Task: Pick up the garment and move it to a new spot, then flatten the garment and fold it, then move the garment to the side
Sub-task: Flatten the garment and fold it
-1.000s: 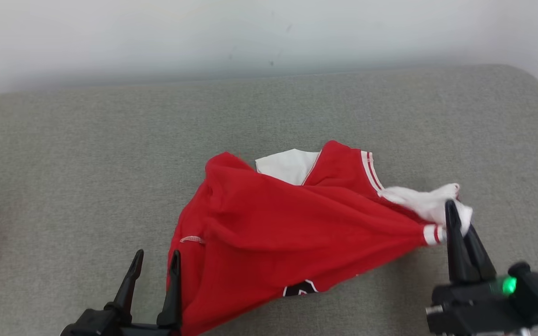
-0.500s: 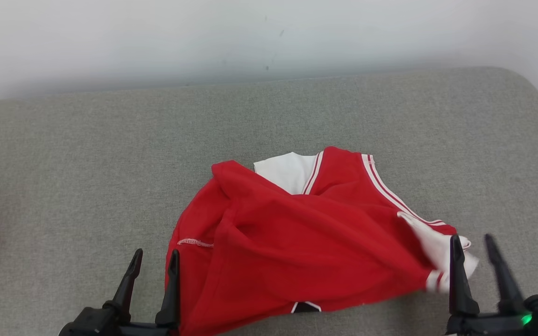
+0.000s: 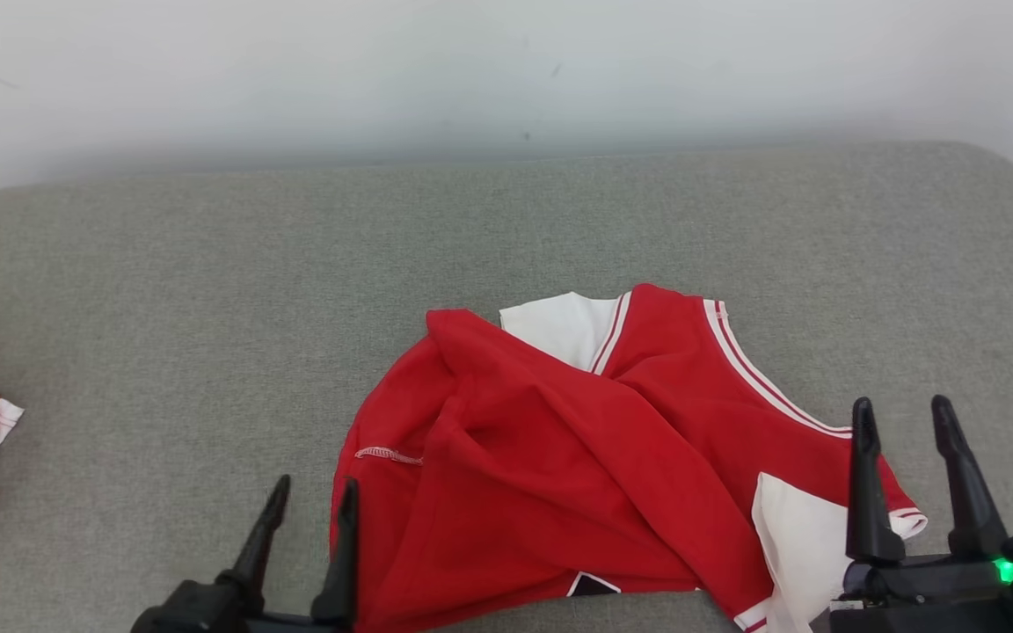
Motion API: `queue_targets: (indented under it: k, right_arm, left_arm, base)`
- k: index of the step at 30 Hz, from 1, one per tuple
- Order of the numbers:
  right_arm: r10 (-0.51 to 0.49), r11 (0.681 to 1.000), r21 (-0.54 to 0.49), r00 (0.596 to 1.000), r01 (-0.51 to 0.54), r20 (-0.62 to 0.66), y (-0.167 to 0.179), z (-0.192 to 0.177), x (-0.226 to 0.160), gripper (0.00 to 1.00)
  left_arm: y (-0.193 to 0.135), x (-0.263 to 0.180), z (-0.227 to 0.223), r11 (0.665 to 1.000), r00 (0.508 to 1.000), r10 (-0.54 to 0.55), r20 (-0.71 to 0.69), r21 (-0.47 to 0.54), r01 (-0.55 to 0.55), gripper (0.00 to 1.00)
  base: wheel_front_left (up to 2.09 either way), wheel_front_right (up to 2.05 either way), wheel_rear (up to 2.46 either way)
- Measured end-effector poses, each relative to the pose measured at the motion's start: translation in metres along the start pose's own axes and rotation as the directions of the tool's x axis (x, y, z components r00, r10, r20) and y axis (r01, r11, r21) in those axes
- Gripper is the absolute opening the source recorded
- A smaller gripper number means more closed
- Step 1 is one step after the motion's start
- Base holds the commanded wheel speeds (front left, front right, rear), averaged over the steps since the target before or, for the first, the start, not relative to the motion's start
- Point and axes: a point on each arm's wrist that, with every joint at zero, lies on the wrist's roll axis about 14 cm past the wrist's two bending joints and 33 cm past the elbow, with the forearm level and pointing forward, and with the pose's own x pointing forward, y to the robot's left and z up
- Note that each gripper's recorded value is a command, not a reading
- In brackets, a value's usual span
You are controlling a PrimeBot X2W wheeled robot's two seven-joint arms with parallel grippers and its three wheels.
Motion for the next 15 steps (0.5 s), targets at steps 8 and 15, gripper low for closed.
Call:
queue_targets:
  k: [8, 15]
  right_arm:
    - [0.041, 0.999, 0.017, 0.999, -0.041, -0.022, 0.014, -0.010, 0.005, 1.00]
    - [0.057, 0.998, 0.030, 0.998, -0.056, -0.036, 0.021, -0.016, 0.007, 1.00]
  left_arm:
    - [-0.026, 0.007, 0.001, 0.994, 0.994, -0.113, 0.002, 0.008, 0.113, 1.00]
    - [-0.049, 0.021, -0.020, 0.977, 0.975, -0.212, -0.065, 0.014, 0.214, 1.00]
  base:
    - [0.00, 0.00, 0.00]
    - [0.00, 0.00, 0.00]
